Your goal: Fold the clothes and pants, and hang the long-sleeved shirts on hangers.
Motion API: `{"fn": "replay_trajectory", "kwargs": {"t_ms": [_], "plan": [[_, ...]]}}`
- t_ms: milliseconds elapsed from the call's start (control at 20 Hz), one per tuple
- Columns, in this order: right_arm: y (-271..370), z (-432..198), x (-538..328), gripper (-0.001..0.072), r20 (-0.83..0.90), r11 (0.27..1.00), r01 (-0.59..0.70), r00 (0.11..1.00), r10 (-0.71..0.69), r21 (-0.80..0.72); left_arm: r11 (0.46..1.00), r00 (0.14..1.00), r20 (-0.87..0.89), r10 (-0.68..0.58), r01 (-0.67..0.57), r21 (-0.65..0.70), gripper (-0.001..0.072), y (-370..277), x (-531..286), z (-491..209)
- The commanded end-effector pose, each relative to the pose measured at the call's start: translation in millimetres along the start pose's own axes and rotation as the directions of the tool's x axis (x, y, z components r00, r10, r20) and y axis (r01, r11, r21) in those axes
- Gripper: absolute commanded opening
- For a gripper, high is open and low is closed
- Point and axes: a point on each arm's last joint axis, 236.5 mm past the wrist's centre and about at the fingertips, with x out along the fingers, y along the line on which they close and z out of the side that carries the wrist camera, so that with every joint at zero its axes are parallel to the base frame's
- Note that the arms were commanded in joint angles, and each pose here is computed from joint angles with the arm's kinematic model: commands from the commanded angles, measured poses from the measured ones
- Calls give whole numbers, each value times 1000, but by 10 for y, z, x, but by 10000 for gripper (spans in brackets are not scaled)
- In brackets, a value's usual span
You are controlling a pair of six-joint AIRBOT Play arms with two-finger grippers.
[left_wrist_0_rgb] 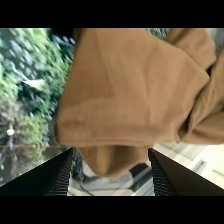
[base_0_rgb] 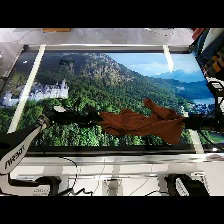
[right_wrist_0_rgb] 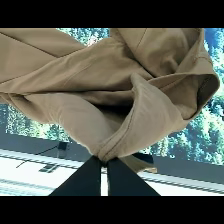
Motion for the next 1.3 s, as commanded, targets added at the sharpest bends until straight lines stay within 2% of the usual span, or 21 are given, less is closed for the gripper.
{"fn": "replay_trajectory", "kwargs": {"t_ms": [0, 350, 400, 500, 550, 600, 650, 700, 850, 950, 1100, 1250], "plan": [[-1, -1, -2, 14, 1, 1000, 1, 1000, -1, 1, 1000, 1000, 22, -4, 4, -3, 525, 60, -2, 78], [-2, 9, -3, 14, 5, 1000, 1, 1000, -1, 1, 998, 994, 98, 51, -54, 29, 523, 86, 119, 198], [-2, 7, -2, 14, 4, 1000, 1, 1000, -1, 1, 998, 993, 106, 53, -57, 30, 488, 84, 127, 212], [-3, 8, -2, 14, 5, 1000, 1, 1000, -1, 1, 998, 993, 108, 53, -57, 29, 241, 85, 124, 219], [-3, 10, -3, 14, 5, 1000, 1, 1000, -1, 1, 998, 992, 112, 54, -57, 26, 195, 92, 115, 231], [-2, 10, -2, 14, 5, 1000, 1, 1000, -1, 1, 998, 991, 121, 58, -62, 25, 183, 103, 111, 254], [-2, 10, -2, 14, 5, 1000, 1, 1000, -1, 1, 998, 990, 127, 59, -63, 23, 68, 105, 110, 268], [-3, 12, -3, 15, 6, 1000, 1, 1000, -1, 1, 998, 989, 134, 58, -61, 20, 8, 99, 107, 285], [-46, 167, -10, 14, 72, 1000, 19, 997, -20, 2, 999, 981, 193, 28, -34, 23, 8, -39, 21, 508], [-144, 499, -62, 14, 212, 998, 61, 975, -61, 7, 997, 964, 264, -18, -2, 73, 8, -302, -194, 852], [-321, 1108, -302, 14, 469, 990, 133, 873, -136, 39, 979, 894, 427, -131, 48, 200, 8, -952, -860, 1515], [-419, 1452, -551, 14, 614, 984, 153, 769, -177, 92, 936, 776, 579, -252, 44, 348, 8, -1657, -1819, 1966]]}}
